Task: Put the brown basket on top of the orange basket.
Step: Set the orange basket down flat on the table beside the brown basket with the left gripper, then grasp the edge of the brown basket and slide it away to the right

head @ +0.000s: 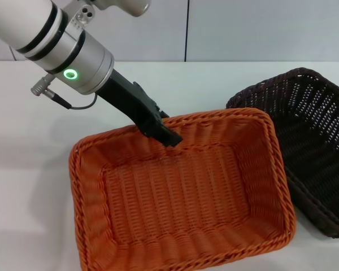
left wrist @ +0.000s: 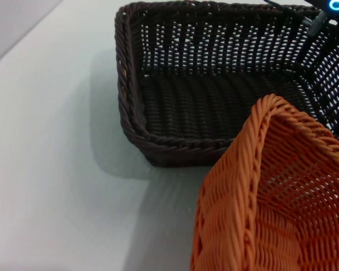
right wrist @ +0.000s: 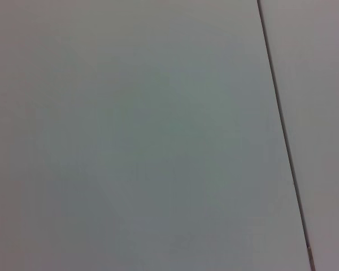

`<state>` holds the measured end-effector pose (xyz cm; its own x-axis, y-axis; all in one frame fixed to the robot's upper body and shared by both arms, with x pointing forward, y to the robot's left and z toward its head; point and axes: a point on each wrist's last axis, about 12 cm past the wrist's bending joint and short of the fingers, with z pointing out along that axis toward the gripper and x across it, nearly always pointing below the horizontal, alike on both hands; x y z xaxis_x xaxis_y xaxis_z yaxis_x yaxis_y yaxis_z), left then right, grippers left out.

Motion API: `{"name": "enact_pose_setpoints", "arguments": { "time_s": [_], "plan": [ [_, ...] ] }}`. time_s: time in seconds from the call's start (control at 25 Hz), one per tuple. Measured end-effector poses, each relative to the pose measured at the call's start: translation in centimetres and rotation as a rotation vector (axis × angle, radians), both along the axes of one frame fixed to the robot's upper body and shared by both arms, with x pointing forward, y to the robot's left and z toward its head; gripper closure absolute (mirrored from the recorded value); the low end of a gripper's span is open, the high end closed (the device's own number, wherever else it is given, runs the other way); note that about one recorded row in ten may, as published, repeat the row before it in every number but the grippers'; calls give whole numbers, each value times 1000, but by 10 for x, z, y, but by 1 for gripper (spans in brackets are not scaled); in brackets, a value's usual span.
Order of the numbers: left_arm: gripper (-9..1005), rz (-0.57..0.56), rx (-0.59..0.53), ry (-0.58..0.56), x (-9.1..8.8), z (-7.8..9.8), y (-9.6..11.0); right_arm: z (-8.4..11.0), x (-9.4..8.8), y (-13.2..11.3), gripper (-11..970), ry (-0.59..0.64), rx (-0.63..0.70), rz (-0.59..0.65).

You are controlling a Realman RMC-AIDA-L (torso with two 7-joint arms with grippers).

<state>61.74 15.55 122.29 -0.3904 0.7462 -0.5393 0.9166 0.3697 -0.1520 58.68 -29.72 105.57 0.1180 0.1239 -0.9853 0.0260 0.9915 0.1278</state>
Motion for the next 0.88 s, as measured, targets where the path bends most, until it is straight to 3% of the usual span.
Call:
{"name": "enact_pose_setpoints", "arguments": {
  "time_s": [0.32,0.4,0.48,0.68,0.8,0.88],
  "plan": [
    [360,15,-14,-84,3,10,5,1,0,-2,375,-4,-5,-3],
    [272,66,-37,-172,7,15,14,2,1,-3,375,-4,7,0],
    [273,66,-37,-172,7,15,14,3,2,-5,374,-4,35,28],
    [275,157,-157,-295,12,13,24,10,2,-15,373,-7,87,157],
    [276,204,-341,-392,13,8,35,15,4,-21,372,-2,83,206],
    [277,204,-341,-392,13,8,35,24,7,-28,371,11,70,271]
  ]
}}
